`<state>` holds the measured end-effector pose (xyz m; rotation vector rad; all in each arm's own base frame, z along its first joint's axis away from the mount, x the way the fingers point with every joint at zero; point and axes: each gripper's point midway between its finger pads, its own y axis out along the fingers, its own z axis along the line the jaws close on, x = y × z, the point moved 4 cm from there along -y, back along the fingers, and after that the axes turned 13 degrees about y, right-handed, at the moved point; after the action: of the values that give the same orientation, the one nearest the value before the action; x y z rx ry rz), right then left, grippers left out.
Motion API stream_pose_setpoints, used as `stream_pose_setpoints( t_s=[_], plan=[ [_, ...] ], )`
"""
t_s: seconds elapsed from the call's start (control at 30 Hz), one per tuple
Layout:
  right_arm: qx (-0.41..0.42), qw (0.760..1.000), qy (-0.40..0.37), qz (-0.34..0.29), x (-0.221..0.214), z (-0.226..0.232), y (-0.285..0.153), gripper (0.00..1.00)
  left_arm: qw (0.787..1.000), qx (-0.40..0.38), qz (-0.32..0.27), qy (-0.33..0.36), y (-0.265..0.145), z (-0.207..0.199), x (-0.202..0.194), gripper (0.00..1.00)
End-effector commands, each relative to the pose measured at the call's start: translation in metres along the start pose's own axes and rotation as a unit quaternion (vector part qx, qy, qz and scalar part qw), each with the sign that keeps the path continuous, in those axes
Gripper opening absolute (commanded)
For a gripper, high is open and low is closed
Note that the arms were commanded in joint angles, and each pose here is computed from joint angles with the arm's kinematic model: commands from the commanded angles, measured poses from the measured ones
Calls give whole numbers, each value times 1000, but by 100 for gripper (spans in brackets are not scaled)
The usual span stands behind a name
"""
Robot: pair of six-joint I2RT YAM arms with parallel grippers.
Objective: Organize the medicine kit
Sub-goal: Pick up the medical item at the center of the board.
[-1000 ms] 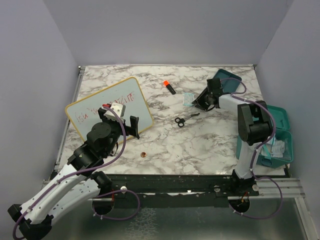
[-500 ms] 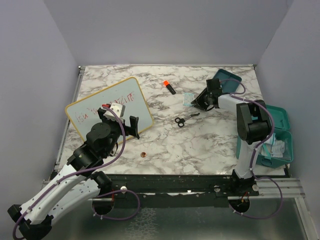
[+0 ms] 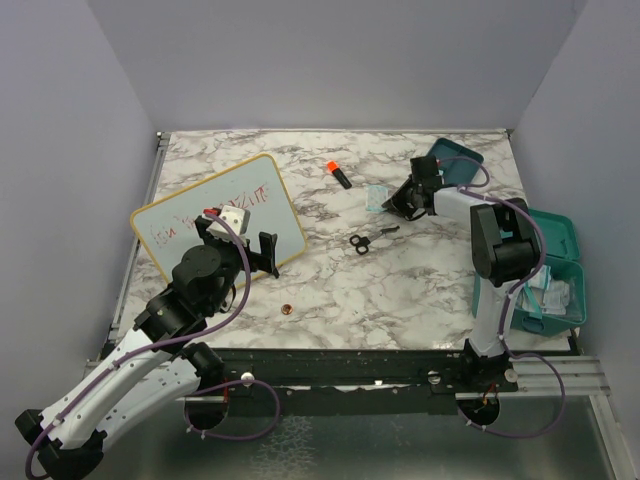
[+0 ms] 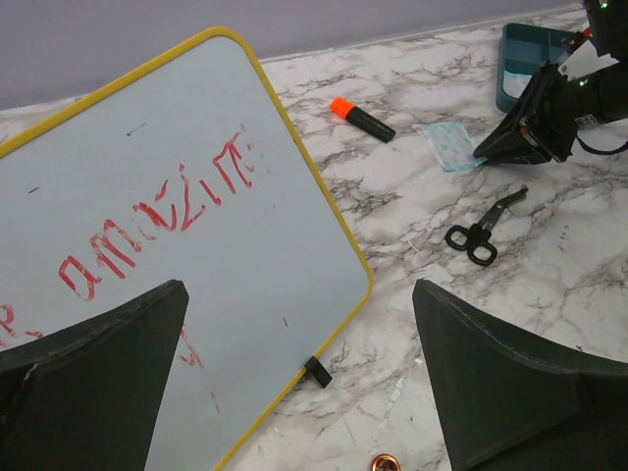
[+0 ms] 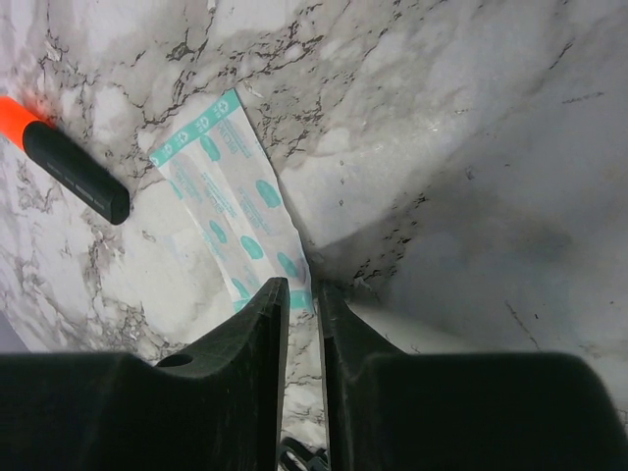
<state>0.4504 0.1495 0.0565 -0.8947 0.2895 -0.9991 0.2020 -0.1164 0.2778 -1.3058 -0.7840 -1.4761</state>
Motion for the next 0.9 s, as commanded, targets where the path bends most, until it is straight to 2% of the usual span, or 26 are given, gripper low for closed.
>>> stream_pose_setpoints(
  t_s=[0.0, 0.17, 0.37, 0.87],
  plan=[
    [-38, 999, -2, -5, -3, -18, 16, 23, 1000, -5, -6, 0, 0, -1, -1, 99],
    [-37, 999, -6, -4, -3, -18, 16, 17, 1000, -5, -5, 0, 0, -1, -1, 99],
    [-26, 1000, -12, -9, -2, -16, 13, 1, 1000, -6, -5, 1, 0, -2, -2, 99],
    [58, 995, -56, -56, 17, 29, -28, 1, 1000, -6, -6, 1, 0, -2, -1, 99]
  ],
)
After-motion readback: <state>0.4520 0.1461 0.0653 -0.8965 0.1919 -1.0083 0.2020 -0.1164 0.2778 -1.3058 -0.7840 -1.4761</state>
